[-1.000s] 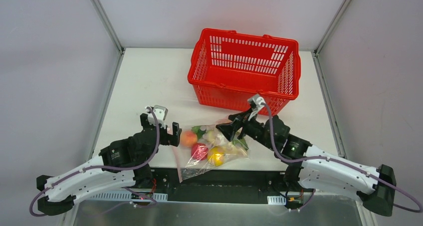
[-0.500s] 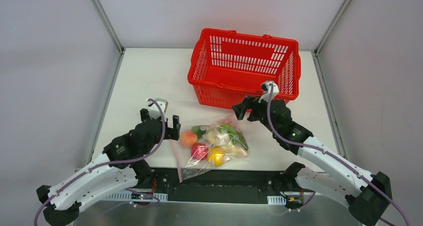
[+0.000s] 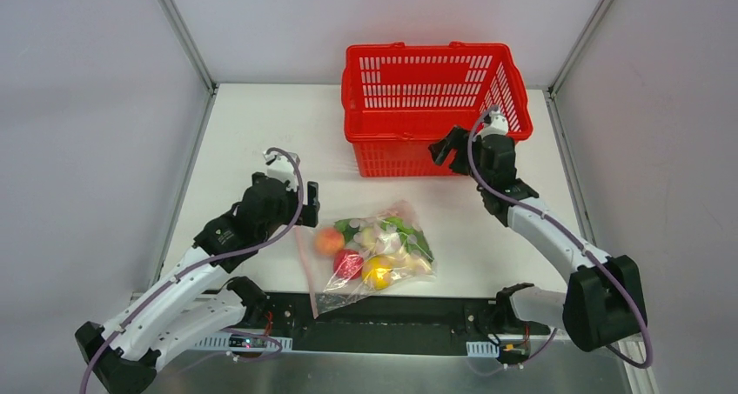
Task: Place the food in the zip-top bag and seal the zipper
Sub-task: Move the bin to the center of the board, then reset both arms
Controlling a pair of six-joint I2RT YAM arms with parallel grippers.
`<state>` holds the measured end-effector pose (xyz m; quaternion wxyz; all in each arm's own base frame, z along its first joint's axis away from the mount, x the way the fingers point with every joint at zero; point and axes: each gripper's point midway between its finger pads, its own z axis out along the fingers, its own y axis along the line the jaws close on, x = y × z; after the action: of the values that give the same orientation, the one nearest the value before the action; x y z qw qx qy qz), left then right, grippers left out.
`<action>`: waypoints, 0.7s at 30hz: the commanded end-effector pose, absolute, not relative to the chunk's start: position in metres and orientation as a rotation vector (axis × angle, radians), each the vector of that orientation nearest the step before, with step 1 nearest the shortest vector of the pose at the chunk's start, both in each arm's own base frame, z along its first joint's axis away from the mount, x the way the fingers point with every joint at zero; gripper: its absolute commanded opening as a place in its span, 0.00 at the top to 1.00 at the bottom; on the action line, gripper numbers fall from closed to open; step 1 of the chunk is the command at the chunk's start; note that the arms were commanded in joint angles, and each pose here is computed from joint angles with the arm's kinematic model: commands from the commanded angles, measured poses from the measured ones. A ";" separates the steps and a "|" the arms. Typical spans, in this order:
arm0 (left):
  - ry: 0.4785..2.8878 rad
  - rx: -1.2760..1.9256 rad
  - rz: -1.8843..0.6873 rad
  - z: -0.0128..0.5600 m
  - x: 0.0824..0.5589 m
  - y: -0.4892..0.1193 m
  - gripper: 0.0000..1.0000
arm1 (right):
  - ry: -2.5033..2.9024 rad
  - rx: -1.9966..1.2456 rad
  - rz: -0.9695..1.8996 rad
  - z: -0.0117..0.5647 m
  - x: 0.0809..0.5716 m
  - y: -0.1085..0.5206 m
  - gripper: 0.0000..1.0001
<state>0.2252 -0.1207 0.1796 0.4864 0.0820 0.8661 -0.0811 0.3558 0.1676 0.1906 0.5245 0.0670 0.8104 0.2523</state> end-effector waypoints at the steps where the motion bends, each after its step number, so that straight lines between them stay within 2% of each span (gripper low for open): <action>1: 2.047 0.159 -0.215 0.197 0.236 -0.110 0.01 | 1.896 0.086 0.803 0.222 0.353 0.184 0.13; 5: 2.031 0.074 -0.181 0.202 0.244 -0.091 0.01 | 1.862 0.071 0.823 0.223 0.323 0.175 0.11; 12: 1.954 -0.099 -0.169 0.214 0.250 -0.065 0.01 | 1.970 0.160 0.696 0.182 0.281 0.141 0.10; 17: 1.949 -0.170 -0.151 0.221 0.251 -0.047 0.01 | 1.908 0.197 0.619 0.187 0.273 0.121 0.09; 21: 1.973 -0.311 -0.114 0.220 0.249 -0.023 0.01 | 1.885 0.358 0.473 0.187 0.279 0.091 0.08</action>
<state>0.2494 -0.0365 0.2081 0.5430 -0.0823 0.8346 -0.0429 0.2706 0.1246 0.1802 0.5218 0.0813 0.8069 0.2648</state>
